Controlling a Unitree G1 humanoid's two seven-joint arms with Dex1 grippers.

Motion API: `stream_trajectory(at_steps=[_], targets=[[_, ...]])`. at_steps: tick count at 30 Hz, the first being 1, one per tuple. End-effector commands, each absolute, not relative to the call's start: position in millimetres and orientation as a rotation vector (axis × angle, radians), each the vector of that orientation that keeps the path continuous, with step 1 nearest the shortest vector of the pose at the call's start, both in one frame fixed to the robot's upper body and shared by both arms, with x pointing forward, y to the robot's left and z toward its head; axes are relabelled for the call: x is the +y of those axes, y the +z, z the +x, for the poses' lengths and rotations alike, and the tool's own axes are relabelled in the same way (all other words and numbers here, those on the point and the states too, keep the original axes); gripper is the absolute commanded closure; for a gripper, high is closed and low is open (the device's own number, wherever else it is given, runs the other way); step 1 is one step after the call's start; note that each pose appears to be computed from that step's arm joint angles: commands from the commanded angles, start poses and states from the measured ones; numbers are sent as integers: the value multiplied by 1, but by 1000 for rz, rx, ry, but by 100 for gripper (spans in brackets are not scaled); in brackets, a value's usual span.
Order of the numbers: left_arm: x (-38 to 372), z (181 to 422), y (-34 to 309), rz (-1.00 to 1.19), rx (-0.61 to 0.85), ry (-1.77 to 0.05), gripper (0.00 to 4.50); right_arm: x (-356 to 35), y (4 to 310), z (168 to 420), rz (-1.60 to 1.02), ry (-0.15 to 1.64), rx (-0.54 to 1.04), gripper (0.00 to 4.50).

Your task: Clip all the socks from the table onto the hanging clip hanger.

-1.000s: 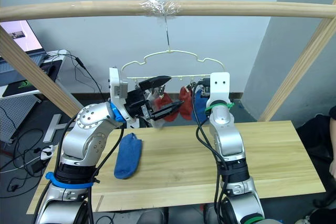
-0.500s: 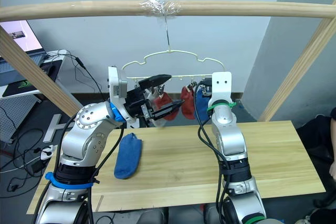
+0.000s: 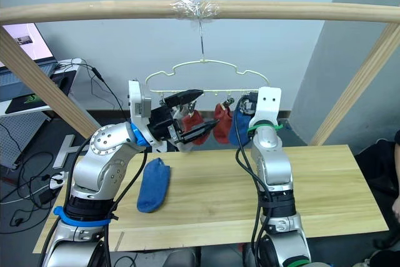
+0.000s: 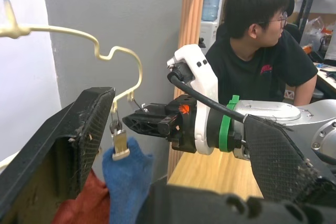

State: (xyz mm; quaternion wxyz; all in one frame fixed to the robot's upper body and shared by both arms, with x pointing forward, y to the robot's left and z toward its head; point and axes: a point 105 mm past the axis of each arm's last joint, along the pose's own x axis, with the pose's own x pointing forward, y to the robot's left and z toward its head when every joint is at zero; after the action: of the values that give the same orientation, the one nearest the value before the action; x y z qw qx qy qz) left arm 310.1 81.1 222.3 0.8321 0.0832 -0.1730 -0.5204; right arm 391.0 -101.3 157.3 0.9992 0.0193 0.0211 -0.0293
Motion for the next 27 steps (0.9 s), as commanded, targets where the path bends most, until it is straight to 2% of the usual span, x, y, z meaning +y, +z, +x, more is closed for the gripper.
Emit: stream_trajectory(at_steps=[1, 17, 27], targets=[[80, 303, 232, 185, -416, -1110, 0, -95, 164, 390, 54, -25, 17, 301], [80, 301, 231, 188, -418, -1114, 0, -76, 184, 388, 19, 79, -68, 301], [82, 301, 231, 190, -413, -1112, 0, -79, 182, 383, 48, 66, -37, 301]])
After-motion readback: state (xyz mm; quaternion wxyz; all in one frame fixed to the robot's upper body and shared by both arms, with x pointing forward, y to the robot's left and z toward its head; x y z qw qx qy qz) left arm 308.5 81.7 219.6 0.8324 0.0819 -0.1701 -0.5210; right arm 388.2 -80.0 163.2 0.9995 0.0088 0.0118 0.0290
